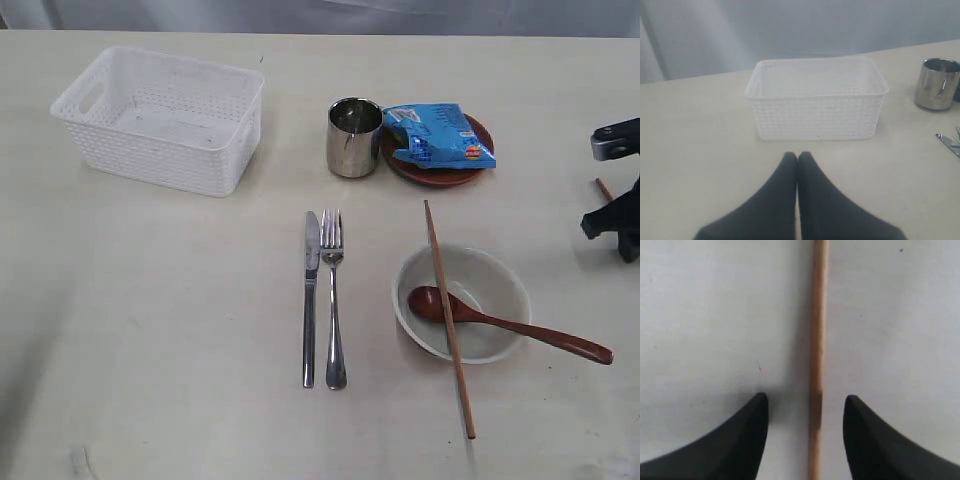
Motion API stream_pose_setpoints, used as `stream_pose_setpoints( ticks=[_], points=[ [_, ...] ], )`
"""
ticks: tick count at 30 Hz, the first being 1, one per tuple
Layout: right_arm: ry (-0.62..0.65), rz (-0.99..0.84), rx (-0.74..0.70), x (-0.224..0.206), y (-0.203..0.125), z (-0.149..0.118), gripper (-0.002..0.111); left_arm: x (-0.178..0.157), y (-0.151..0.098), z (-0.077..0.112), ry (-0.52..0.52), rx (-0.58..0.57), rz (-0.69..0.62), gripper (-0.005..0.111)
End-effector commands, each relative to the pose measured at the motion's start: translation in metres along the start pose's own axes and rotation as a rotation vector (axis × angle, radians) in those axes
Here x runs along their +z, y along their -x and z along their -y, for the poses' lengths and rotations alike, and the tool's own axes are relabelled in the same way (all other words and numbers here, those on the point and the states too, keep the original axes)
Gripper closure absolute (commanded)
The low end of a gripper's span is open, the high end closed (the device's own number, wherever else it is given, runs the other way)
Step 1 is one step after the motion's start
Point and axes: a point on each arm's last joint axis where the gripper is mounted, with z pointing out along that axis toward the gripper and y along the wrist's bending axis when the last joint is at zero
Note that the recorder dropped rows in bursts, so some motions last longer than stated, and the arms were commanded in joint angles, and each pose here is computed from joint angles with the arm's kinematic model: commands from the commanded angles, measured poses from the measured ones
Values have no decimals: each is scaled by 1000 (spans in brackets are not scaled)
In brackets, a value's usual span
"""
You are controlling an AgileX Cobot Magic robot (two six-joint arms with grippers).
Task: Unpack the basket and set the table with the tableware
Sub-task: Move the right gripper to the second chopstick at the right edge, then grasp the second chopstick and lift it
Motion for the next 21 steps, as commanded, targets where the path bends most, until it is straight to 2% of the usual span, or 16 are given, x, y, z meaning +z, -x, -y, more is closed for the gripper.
stream_pose_setpoints(
  ticks=[1,6,8,15,21],
  points=[
    [22,-85,-40,29,-6,-6,69,0,0,0,-6,2,1,107],
    [32,-115,-47,38,-7,-9,99,0,0,0,-6,2,1,107],
    [38,-120,-42,39,-7,-10,108,0,0,0,-6,2,1,107],
    [41,-104,-38,33,-6,-9,109,0,0,0,-6,2,1,107],
    [151,-71,-40,20,-2,-16,109,0,0,0,-6,2,1,107]
  ],
)
